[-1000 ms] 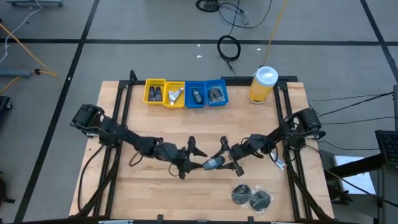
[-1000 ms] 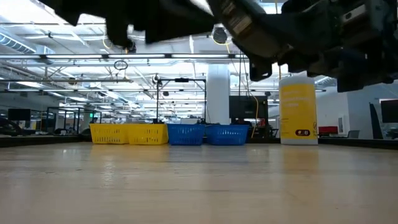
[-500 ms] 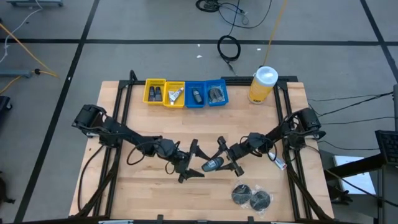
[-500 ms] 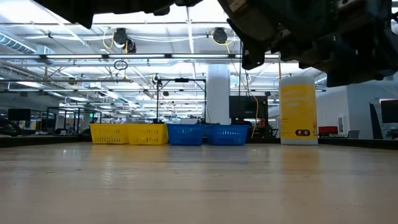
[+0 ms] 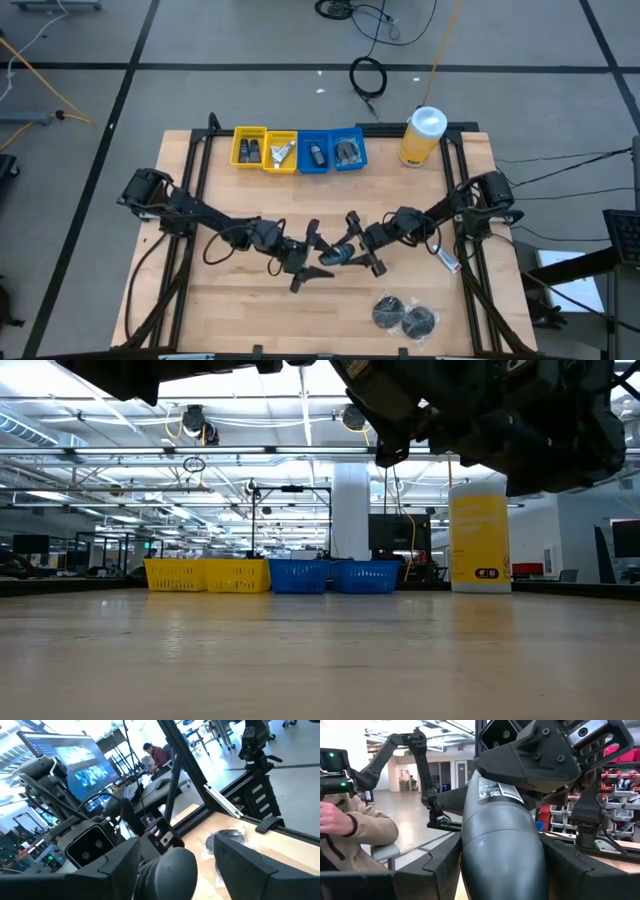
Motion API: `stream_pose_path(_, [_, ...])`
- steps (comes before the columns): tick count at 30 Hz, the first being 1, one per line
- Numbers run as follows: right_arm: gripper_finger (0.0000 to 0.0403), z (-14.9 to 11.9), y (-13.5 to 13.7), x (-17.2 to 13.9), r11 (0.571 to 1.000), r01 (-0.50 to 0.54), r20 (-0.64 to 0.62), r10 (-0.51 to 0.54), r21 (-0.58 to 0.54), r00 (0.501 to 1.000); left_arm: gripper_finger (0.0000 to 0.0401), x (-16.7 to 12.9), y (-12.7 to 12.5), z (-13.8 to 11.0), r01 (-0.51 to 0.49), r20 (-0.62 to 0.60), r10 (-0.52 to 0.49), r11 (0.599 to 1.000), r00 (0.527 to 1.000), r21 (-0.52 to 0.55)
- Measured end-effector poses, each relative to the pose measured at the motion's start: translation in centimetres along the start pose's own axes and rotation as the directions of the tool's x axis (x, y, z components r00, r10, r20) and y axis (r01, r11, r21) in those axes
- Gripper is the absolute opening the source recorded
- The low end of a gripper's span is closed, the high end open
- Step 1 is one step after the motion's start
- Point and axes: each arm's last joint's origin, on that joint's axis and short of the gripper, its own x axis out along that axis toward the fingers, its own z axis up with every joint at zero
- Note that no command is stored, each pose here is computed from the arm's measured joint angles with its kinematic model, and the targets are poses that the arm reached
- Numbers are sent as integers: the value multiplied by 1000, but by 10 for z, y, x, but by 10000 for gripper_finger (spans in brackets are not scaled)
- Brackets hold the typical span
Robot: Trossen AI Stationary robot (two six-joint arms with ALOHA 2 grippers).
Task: Pick & Place Travel size toiletries
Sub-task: Put the black roll-on deodorant into the left blue bin
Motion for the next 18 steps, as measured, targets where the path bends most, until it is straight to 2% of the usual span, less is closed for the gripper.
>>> stream_pose_path(8, [215, 1, -1, 0, 1000, 5, 3, -5, 0, 1000, 200, 0, 4, -1, -13, 2, 13, 1000, 1000, -2])
stream_pose_path(15, [242, 1, -2, 0, 1000, 11, 4, -11, 1, 1000, 122, -1, 9, -6, -20, -13, 19, 1000, 1000, -10])
stream_pose_path(18, [252, 1, -1, 1, 1000, 8, 9, -8, 0, 1000, 93, -1, 7, -9, 13, -28, -13, 1000, 1000, -4])
